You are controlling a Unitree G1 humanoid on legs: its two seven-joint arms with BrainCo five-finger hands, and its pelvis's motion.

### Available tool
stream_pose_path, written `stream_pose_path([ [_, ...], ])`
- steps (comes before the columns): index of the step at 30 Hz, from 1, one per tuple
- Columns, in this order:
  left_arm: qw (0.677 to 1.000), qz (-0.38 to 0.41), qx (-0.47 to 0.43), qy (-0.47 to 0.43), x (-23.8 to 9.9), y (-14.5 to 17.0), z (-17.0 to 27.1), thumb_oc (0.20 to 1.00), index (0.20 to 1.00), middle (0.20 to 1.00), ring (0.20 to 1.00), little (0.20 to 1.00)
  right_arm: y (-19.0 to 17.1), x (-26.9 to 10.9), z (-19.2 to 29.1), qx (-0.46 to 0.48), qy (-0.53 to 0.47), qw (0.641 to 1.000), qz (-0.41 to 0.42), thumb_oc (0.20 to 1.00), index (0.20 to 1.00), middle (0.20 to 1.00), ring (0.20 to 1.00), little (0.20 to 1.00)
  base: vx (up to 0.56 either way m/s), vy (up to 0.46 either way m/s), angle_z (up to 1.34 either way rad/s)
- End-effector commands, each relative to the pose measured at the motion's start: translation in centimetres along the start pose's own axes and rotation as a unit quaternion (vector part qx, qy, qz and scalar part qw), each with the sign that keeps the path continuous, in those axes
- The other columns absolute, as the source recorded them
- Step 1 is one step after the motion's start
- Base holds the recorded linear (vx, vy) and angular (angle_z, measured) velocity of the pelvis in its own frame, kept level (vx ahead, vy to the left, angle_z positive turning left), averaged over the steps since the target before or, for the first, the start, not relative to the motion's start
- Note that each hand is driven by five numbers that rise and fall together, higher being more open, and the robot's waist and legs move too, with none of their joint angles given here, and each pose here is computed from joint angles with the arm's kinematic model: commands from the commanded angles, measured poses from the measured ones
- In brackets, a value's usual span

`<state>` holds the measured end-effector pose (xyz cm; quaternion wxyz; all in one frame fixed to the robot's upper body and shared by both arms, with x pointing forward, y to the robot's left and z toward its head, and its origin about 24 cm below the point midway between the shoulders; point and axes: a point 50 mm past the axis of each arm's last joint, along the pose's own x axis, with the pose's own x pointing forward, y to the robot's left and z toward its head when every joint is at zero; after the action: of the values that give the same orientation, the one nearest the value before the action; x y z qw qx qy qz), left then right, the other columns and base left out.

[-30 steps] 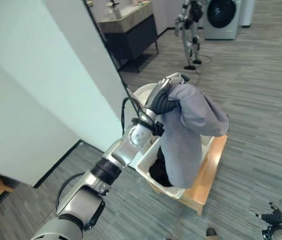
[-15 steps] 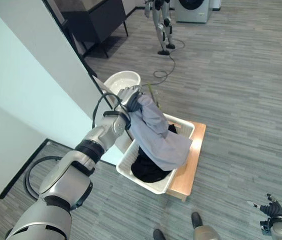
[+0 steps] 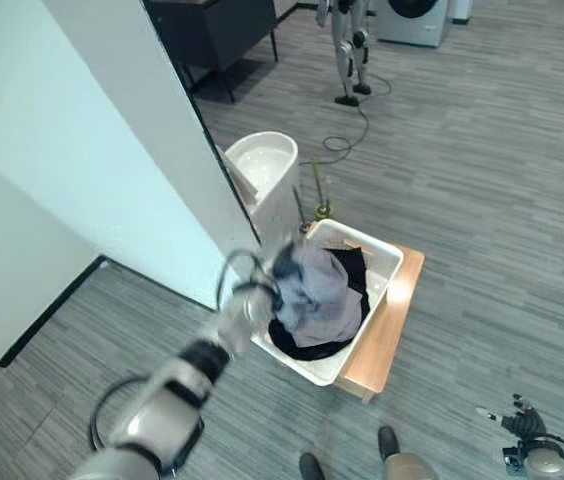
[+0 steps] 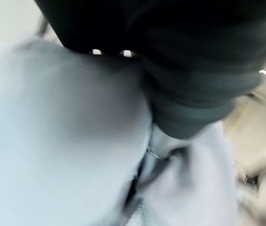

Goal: Pick up bed clothes into laundry basket.

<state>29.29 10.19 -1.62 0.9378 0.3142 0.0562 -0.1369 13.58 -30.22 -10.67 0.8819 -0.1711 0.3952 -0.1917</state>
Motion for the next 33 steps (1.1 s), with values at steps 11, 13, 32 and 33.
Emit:
stream_pose_path([
  [11,0.975,0.048,-0.180,-0.125,0.6,3.2,5.6,1.000,1.000,1.000,1.000,1.000,0.2,-0.4,3.4,-0.026,-0.101,0.994,0.023,1.000,1.000,1.000,1.000,1.000,-0.03,-0.017,0.09],
  [13,0.961,0.071,-0.212,-0.161,0.1,4.8,6.7,1.000,1.000,1.000,1.000,1.000,0.5,-0.7,5.1,-0.027,-0.143,0.989,0.033,1.000,1.000,1.000,1.000,1.000,-0.03,-0.025,0.09],
  [32,0.921,0.120,-0.356,-0.104,-3.8,6.0,1.9,1.000,1.000,1.000,1.000,1.000,3.4,-10.0,20.1,0.029,-0.507,0.853,0.118,1.000,1.000,1.000,1.000,1.000,0.04,-0.025,-0.11],
  [33,0.921,0.120,-0.356,-0.104,-3.8,6.0,1.9,1.000,1.000,1.000,1.000,1.000,3.4,-10.0,20.1,0.029,-0.507,0.853,0.118,1.000,1.000,1.000,1.000,1.000,-0.02,-0.089,-0.14],
])
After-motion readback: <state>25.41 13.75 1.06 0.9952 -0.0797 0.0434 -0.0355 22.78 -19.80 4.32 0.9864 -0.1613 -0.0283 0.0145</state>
